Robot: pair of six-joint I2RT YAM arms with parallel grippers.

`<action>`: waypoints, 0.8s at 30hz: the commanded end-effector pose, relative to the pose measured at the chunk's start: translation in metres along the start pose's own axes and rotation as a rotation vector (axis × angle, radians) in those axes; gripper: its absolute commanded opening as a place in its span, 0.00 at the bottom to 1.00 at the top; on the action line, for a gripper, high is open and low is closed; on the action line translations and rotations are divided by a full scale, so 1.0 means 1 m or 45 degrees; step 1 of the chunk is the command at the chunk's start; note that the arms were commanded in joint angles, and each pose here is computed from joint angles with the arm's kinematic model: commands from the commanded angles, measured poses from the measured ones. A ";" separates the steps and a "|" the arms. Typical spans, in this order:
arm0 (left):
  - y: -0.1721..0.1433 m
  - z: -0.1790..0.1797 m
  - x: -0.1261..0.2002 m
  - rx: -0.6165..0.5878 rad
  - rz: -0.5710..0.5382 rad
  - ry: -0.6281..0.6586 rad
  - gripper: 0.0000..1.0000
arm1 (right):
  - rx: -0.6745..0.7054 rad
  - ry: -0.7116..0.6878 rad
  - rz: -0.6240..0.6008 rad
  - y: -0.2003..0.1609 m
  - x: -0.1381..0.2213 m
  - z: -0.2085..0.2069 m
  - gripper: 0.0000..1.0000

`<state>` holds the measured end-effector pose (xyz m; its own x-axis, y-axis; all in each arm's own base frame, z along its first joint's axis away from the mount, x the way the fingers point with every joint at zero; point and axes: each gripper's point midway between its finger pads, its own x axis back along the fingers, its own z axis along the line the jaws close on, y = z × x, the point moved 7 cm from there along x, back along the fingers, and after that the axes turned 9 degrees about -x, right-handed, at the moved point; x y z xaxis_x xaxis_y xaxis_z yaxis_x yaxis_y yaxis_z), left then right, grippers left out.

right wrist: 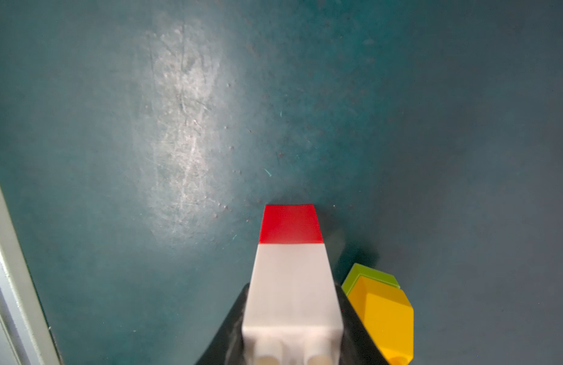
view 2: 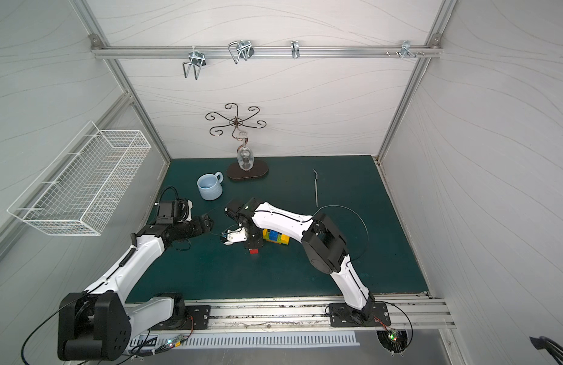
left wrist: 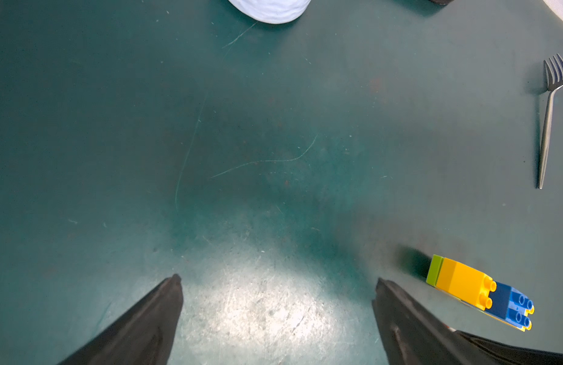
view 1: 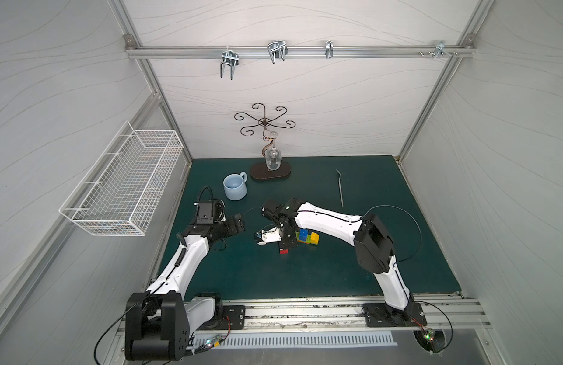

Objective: Assemble a fork with lego
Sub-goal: Assemble the lego brick with the lego brick.

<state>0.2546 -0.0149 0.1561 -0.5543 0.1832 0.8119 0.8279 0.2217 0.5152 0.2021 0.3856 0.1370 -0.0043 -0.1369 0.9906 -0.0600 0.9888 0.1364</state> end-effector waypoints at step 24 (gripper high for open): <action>0.010 -0.001 0.002 0.015 -0.063 -0.011 1.00 | -0.092 0.092 -0.001 -0.007 0.009 0.011 0.51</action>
<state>0.2546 -0.0149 0.1561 -0.5543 0.1832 0.8119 0.8279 0.2221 0.5151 0.1955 0.3821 0.1353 0.0484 -0.1321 0.9901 -0.0077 0.9911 0.1326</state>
